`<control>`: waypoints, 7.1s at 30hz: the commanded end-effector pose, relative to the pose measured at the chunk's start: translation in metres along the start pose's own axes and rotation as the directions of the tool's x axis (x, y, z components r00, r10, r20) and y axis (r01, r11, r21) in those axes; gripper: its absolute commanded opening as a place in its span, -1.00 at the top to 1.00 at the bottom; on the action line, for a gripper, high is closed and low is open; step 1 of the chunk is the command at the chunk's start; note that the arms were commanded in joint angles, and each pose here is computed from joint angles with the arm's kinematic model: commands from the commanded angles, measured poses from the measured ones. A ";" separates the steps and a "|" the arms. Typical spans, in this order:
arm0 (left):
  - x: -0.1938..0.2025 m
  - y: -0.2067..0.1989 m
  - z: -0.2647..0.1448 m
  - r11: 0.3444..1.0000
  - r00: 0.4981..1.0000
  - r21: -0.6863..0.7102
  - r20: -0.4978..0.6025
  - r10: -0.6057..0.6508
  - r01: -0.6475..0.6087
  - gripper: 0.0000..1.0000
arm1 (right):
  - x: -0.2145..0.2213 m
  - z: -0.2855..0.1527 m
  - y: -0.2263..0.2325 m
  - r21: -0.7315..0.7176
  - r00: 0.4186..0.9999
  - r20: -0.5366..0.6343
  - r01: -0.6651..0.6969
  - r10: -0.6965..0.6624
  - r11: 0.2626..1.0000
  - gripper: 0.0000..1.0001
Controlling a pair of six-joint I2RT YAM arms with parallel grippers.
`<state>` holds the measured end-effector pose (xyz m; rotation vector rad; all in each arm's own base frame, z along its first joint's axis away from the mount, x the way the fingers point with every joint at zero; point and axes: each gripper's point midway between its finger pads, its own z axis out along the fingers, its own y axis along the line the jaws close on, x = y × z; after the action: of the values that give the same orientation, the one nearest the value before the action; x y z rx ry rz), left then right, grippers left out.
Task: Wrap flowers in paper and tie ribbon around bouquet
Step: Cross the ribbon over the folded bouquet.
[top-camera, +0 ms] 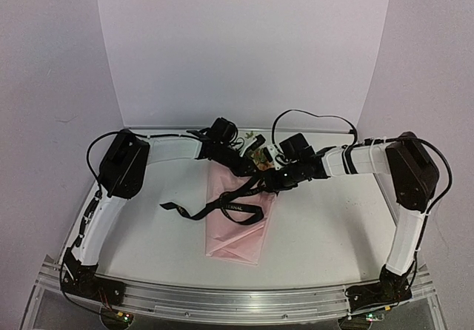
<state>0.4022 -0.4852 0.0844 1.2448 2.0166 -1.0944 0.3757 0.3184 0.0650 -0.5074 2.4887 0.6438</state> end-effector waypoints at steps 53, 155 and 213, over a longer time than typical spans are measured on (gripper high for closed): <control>0.119 -0.047 0.047 0.752 0.748 0.080 -0.215 -0.627 0.654 1.00 | 0.037 -0.035 0.000 0.192 0.936 -0.127 -0.301 0.328 0.934 0.22; 0.114 -0.013 0.026 0.794 0.782 0.049 -0.221 -0.583 0.606 1.00 | 0.099 -0.120 -0.115 0.593 0.961 -0.004 -0.220 0.277 0.775 1.00; 0.206 0.004 -0.183 0.019 0.359 -0.516 0.569 -0.740 0.856 1.00 | 0.095 -0.133 -0.122 0.624 0.958 0.028 -0.239 0.285 0.744 1.00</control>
<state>0.2912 -0.2479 0.0155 -0.6379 2.6670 -0.4894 0.2967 0.1326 0.0619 0.0512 2.6878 -0.1084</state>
